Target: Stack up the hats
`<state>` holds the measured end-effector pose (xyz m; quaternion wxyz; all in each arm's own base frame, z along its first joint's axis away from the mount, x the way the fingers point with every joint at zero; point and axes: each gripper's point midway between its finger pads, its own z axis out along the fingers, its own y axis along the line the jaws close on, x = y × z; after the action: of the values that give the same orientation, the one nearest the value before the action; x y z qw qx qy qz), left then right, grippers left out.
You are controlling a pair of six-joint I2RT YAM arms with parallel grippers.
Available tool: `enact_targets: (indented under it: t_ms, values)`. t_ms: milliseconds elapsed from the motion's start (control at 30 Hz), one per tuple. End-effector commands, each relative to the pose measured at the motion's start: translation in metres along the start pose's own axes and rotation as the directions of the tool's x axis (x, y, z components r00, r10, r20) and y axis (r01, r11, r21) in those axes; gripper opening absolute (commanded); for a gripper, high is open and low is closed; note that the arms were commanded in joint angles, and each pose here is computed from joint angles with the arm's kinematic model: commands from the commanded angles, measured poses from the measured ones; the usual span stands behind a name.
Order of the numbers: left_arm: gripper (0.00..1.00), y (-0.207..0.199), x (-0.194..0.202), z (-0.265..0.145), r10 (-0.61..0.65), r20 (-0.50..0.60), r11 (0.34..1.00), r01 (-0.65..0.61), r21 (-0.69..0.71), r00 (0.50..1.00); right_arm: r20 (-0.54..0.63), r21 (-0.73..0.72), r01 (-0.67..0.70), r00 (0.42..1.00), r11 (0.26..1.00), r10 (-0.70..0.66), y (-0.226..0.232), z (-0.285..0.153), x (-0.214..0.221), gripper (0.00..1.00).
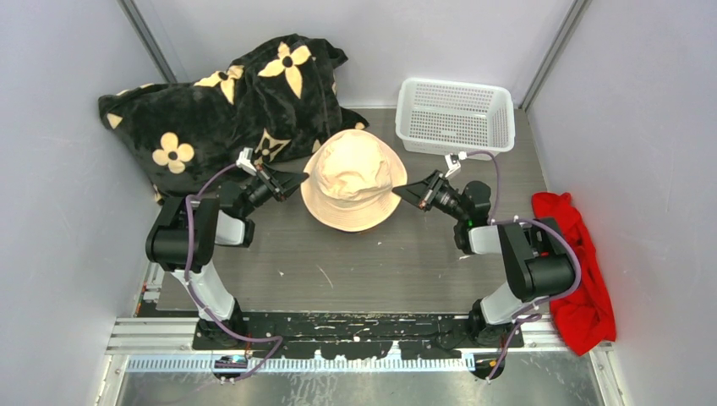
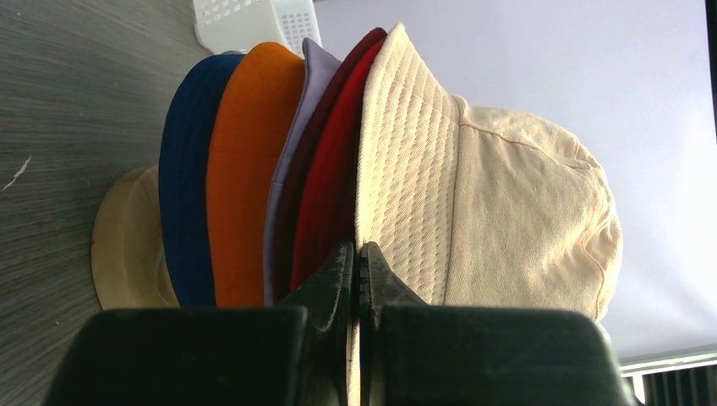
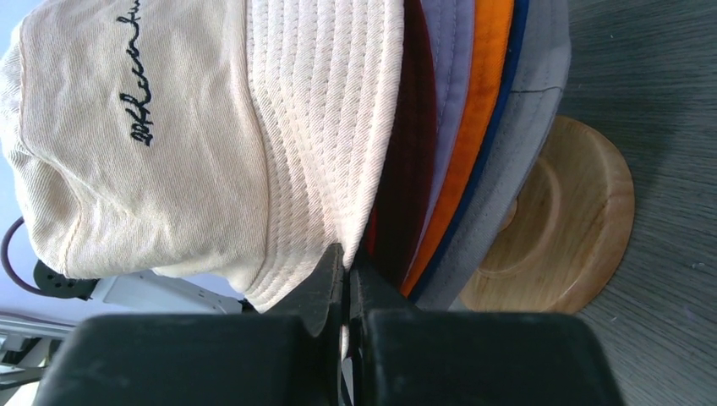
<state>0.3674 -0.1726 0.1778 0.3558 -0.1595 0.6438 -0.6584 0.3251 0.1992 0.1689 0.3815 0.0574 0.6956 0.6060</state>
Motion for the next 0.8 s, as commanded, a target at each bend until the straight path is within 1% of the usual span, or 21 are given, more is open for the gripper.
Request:
enact_targets:
  t_ms: [0, 33, 100, 133, 167, 200, 267, 300, 333, 367, 400, 467, 567, 633, 667, 700, 767]
  values:
    - [0.02, -0.004, -0.021, 0.003, 0.060, 0.075, 0.998, -0.060, 0.003, 0.995, 0.036, 0.059, 0.039, 0.998, 0.997, -0.042, -0.004, -0.005, -0.012, 0.11]
    - [0.06, -0.008, -0.023, 0.003, 0.063, 0.082, 0.998, -0.064, 0.008, 0.995, 0.045, 0.072, 0.055, 0.997, 0.996, -0.059, -0.001, -0.006, -0.015, 0.21]
    - [0.16, -0.010, -0.025, 0.003, 0.056, 0.088, 0.998, -0.056, 0.003, 0.995, 0.072, 0.107, 0.110, 0.990, 0.988, -0.118, 0.008, -0.010, -0.025, 0.43]
    - [0.22, -0.009, -0.026, 0.004, 0.051, 0.088, 0.999, -0.051, -0.007, 0.995, 0.089, 0.142, 0.137, 0.985, 0.980, -0.150, 0.011, -0.013, -0.031, 0.55]
    - [0.27, -0.008, -0.028, 0.005, 0.049, 0.087, 0.999, -0.048, -0.020, 0.995, 0.109, 0.207, 0.147, 0.979, 0.967, -0.172, 0.008, -0.018, -0.038, 0.66]
    - [0.32, -0.006, -0.030, 0.004, 0.049, 0.089, 0.998, -0.046, -0.033, 0.995, 0.130, 0.255, 0.185, 0.966, 0.949, -0.223, 0.010, -0.024, -0.047, 0.78]
    - [0.50, -0.003, -0.036, 0.003, 0.043, 0.105, 0.998, -0.038, -0.053, 0.993, 0.191, 0.342, 0.213, 0.938, 0.915, -0.290, 0.016, -0.038, -0.068, 0.97]
    - [0.56, -0.003, -0.039, 0.003, 0.044, 0.112, 0.998, -0.038, -0.059, 0.993, 0.220, 0.380, 0.217, 0.923, 0.899, -0.316, 0.018, -0.046, -0.079, 1.00]
    - [0.63, -0.004, -0.044, 0.003, 0.046, 0.117, 0.997, -0.039, -0.066, 0.992, 0.254, 0.415, 0.213, 0.907, 0.885, -0.337, 0.021, -0.054, -0.090, 1.00]
    - [0.74, -0.005, -0.049, 0.003, 0.051, 0.125, 0.996, -0.042, -0.076, 0.991, 0.280, 0.447, 0.203, 0.893, 0.871, -0.352, 0.021, -0.061, -0.099, 1.00]
    - [0.77, -0.007, -0.055, 0.003, 0.064, 0.129, 0.995, -0.053, -0.087, 0.990, 0.300, 0.480, 0.189, 0.882, 0.856, -0.363, 0.019, -0.067, -0.108, 1.00]
    - [0.81, -0.007, -0.064, 0.005, 0.091, 0.128, 0.987, -0.073, -0.144, 0.988, 0.329, 0.543, 0.162, 0.862, 0.824, -0.386, 0.014, -0.077, -0.124, 1.00]
    - [0.84, -0.013, -0.077, 0.007, 0.179, 0.113, 0.955, -0.145, -0.260, 0.977, 0.342, 0.601, 0.152, 0.839, 0.785, -0.424, 0.012, -0.082, -0.144, 1.00]
    - [0.86, -0.013, -0.086, -0.001, 0.258, 0.080, 0.892, -0.205, -0.403, 0.963, 0.343, 0.646, 0.137, 0.827, 0.751, -0.446, 0.008, -0.086, -0.155, 1.00]
    - [0.90, -0.018, -0.093, -0.007, 0.309, 0.079, 0.857, -0.241, -0.456, 0.948, 0.343, 0.660, 0.135, 0.821, 0.739, -0.456, 0.008, -0.087, -0.160, 1.00]
    - [0.93, -0.023, -0.098, -0.013, 0.352, 0.081, 0.825, -0.268, -0.498, 0.933, 0.345, 0.669, 0.132, 0.817, 0.731, -0.463, 0.007, -0.087, -0.164, 1.00]
    - [0.96, -0.038, -0.105, -0.024, 0.415, 0.106, 0.787, -0.298, -0.541, 0.904, 0.345, 0.675, 0.134, 0.812, 0.725, -0.471, 0.008, -0.086, -0.170, 1.00]
